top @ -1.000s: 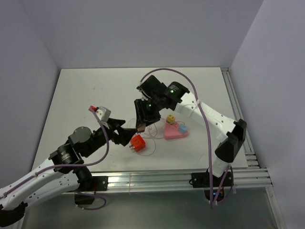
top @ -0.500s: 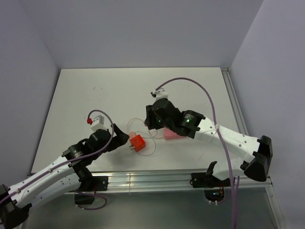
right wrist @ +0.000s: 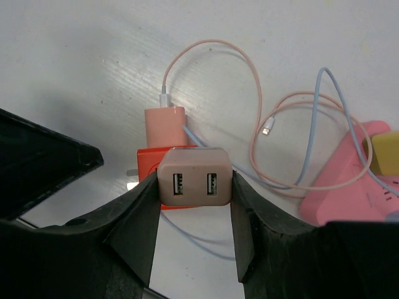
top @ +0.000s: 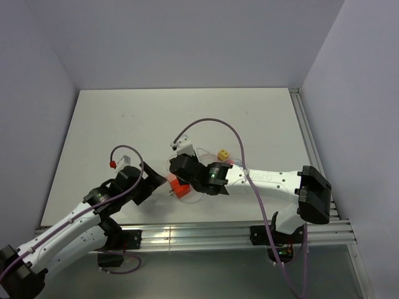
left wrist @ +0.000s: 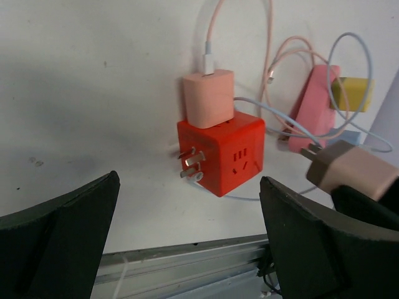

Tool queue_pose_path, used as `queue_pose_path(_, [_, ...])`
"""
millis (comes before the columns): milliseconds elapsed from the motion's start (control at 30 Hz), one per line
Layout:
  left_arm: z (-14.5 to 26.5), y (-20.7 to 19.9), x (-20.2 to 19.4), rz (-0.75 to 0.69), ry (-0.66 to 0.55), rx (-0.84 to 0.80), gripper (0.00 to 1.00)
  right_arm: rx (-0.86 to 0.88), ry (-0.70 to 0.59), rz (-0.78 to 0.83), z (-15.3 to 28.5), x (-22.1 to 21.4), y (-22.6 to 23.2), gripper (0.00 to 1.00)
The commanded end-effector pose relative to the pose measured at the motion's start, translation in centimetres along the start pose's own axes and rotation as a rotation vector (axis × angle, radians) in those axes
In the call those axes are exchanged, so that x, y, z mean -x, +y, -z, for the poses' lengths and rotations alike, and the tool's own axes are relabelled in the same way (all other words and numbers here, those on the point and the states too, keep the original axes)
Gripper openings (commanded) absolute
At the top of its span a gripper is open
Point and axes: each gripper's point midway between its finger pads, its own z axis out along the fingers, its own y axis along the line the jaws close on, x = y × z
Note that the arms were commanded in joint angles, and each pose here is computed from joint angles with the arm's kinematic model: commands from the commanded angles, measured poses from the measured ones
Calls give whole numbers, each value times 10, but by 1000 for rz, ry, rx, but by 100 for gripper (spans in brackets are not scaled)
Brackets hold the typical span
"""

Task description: Insert the plug

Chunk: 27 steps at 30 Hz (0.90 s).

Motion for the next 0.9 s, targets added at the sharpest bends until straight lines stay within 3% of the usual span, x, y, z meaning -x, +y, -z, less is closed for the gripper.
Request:
queue_pose_path(0, [-2,-1,-7,27,52,17,100,13,-105,-10,7,21,9,0])
queue_pose_path(167, [-16,29,-16,84,77,167,100,34,-189,10,19,21,18,0])
queue_pose_path(400, [-21,40,-23,140,87,196,100,39,-280,6,31,28,19,0])
queue_pose_path(867, [-18,45,-25,236,77,182,100,138,-221,61,14,4,43,0])
